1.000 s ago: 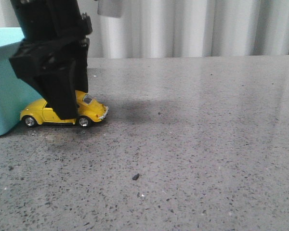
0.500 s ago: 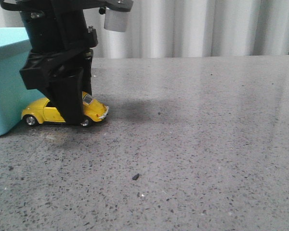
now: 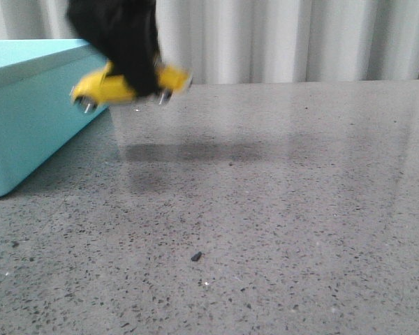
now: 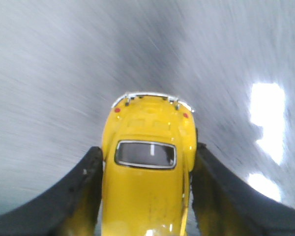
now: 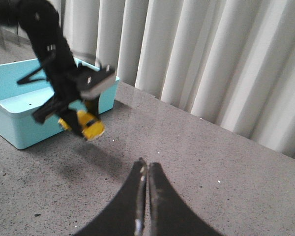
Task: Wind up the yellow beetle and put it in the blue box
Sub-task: 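Lift the beetle with the left gripper and carry it over the box, then lower the beetle into the blue box and open the left gripper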
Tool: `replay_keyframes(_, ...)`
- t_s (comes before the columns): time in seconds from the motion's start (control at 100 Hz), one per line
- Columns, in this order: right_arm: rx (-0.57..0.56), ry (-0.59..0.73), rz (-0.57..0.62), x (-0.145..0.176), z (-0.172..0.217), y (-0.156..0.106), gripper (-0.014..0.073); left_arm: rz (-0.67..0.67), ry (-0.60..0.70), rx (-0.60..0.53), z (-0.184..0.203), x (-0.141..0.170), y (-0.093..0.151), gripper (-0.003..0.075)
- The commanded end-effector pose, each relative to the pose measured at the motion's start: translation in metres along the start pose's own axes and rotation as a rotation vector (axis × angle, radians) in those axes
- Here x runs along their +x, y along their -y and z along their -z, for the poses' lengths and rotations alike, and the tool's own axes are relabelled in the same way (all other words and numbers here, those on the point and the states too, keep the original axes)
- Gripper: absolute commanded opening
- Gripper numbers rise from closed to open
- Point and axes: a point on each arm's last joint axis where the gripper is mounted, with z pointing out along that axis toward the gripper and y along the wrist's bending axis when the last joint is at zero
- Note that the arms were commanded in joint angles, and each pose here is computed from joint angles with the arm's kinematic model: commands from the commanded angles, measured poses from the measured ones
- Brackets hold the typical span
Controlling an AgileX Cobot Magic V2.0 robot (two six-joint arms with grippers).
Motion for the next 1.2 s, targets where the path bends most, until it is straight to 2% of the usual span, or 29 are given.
replay_keyframes(0.0, 0.023, 0.081, 0.012, -0.012, 0.000, 0.003, -0.0041, -0.014, 0.163, -0.159, 0.066, -0.017, -0.005, -0.0011)
replay_keyframes(0.07, 0.023, 0.081, 0.012, -0.012, 0.000, 0.003, -0.0041, 0.006, 0.183, -0.239, 0.090, -0.015, -0.012, -0.0011)
replay_keyframes(0.14, 0.023, 0.081, 0.012, -0.012, 0.000, 0.003, -0.0041, 0.110, 0.164, -0.326, 0.108, -0.004, -0.023, -0.0011)
replay_keyframes(0.26, 0.024, 0.083, 0.012, -0.012, 0.000, 0.003, -0.0041, 0.410, 0.111, -0.423, 0.123, 0.029, -0.039, -0.0010)
replay_keyframes(0.53, 0.024, 0.089, 0.010, -0.013, 0.000, 0.003, -0.0041, 1.014, -0.079, -0.441, 0.123, 0.135, -0.074, -0.0011)
replay_keyframes(0.63, 0.024, 0.089, 0.010, -0.013, 0.000, 0.003, -0.0041, 1.164, -0.100, -0.408, 0.114, 0.166, -0.080, -0.0011)
replay_keyframes(0.74, 0.027, 0.098, 0.010, -0.013, 0.000, 0.003, -0.0041, 1.255, -0.103, -0.315, 0.094, 0.186, -0.082, -0.0011)
replay_keyframes(0.98, 0.030, 0.110, 0.010, -0.014, 0.000, 0.003, -0.0041, 1.298, -0.197, -0.173, 0.042, 0.200, -0.083, -0.0010)
replay_keyframes(1.11, 0.028, 0.103, 0.010, -0.014, 0.000, 0.003, -0.0041, 1.314, -0.218, -0.148, 0.030, 0.202, -0.084, -0.0004)
replay_keyframes(1.19, 0.028, 0.103, 0.010, -0.014, 0.000, 0.003, -0.0041, 1.321, -0.229, -0.143, 0.025, 0.204, -0.086, 0.0041)
